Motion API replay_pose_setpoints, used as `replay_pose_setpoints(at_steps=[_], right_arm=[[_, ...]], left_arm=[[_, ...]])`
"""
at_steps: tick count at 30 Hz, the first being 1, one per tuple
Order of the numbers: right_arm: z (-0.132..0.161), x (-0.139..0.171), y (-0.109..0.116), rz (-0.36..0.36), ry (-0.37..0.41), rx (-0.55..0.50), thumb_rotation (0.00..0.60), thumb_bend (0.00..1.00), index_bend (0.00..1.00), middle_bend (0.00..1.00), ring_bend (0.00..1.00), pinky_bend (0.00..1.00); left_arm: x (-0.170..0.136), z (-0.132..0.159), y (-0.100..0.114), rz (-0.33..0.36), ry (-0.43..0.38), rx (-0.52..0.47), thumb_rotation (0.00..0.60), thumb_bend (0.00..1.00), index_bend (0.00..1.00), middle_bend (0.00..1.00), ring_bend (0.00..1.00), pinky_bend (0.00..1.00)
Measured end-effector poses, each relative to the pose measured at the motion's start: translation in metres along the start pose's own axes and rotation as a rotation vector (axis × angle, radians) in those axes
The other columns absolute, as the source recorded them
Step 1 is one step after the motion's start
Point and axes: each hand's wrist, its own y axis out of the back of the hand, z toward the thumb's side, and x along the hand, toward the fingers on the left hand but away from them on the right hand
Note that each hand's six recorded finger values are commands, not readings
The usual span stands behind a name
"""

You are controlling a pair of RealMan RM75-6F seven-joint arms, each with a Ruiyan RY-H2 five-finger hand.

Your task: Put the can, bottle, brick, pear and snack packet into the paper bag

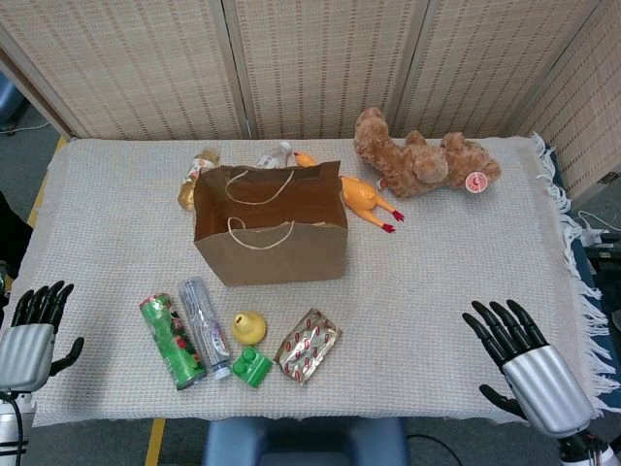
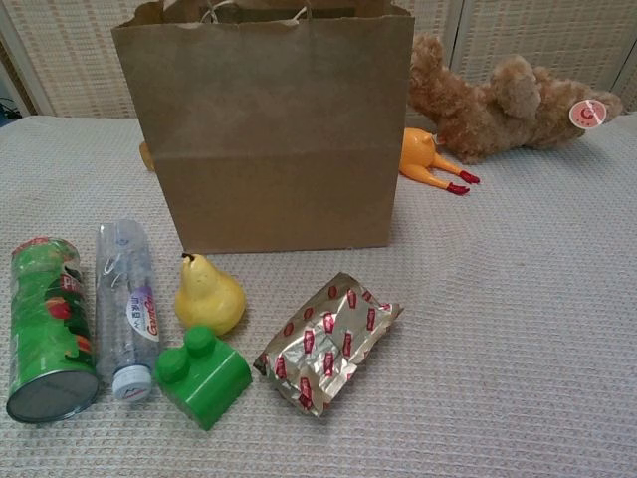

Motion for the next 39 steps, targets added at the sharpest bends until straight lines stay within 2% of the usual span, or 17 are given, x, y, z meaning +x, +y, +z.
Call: replay_pose_setpoints(at_steps=[7, 12, 19, 22, 25, 28, 31, 35, 39], right_arm=[[-0.004, 0.000, -0.005, 0.020, -0.011, 0.002, 0.600, 0.02, 0.00, 0.00, 0.00, 0.00], [-0.001, 0.000, -0.002, 0.007, -0.001, -0.009, 0.600, 0.02, 0.00, 0.00, 0.00, 0.00], [-0.001, 0.001, -0.002, 0.011, 0.000, -0.014, 0.600, 0.02, 0.00, 0.00, 0.00, 0.00], [-0.001, 0.000, -0.002, 0.011, 0.002, -0.016, 0.600, 0.02, 0.00, 0.00, 0.00, 0.00], [0.001, -0.001, -0.001, 0.010, 0.010, -0.021, 0.600, 0.02, 0.00, 0.00, 0.00, 0.00], [0.003, -0.002, -0.002, 0.014, 0.015, -0.020, 0.600, 0.02, 0.00, 0.00, 0.00, 0.00], [0.004, -0.002, -0.002, 0.016, 0.019, -0.018, 0.600, 0.02, 0.00, 0.00, 0.00, 0.00], [0.006, -0.003, -0.003, 0.023, 0.027, -0.019, 0.600, 0.02, 0.00, 0.00, 0.00, 0.00], [0.007, -0.004, -0.003, 0.028, 0.029, -0.022, 0.600, 0.02, 0.00, 0.00, 0.00, 0.00]], left_arm=[[-0.003, 0.004, -0.002, -0.016, -0.004, -0.001, 0.600, 0.33, 0.00, 0.00, 0.00, 0.00], [-0.007, 0.008, -0.008, -0.053, 0.011, -0.035, 0.600, 0.34, 0.00, 0.00, 0.00, 0.00], [-0.016, 0.022, -0.014, -0.157, 0.074, -0.195, 0.600, 0.34, 0.00, 0.00, 0.00, 0.00], [-0.020, 0.032, -0.013, -0.220, 0.068, -0.270, 0.600, 0.34, 0.00, 0.00, 0.00, 0.00], [-0.019, 0.041, -0.010, -0.233, 0.003, -0.269, 0.600, 0.35, 0.00, 0.00, 0.00, 0.00], [-0.016, 0.048, -0.010, -0.225, -0.118, -0.204, 0.600, 0.35, 0.00, 0.00, 0.00, 0.00], [-0.013, 0.054, -0.013, -0.225, -0.271, -0.092, 0.600, 0.35, 0.00, 0.00, 0.00, 0.00], [-0.007, 0.052, -0.023, -0.227, -0.471, 0.147, 0.600, 0.35, 0.00, 0.00, 0.00, 0.00], [-0.001, 0.048, -0.030, -0.210, -0.612, 0.341, 0.600, 0.35, 0.00, 0.00, 0.00, 0.00]])
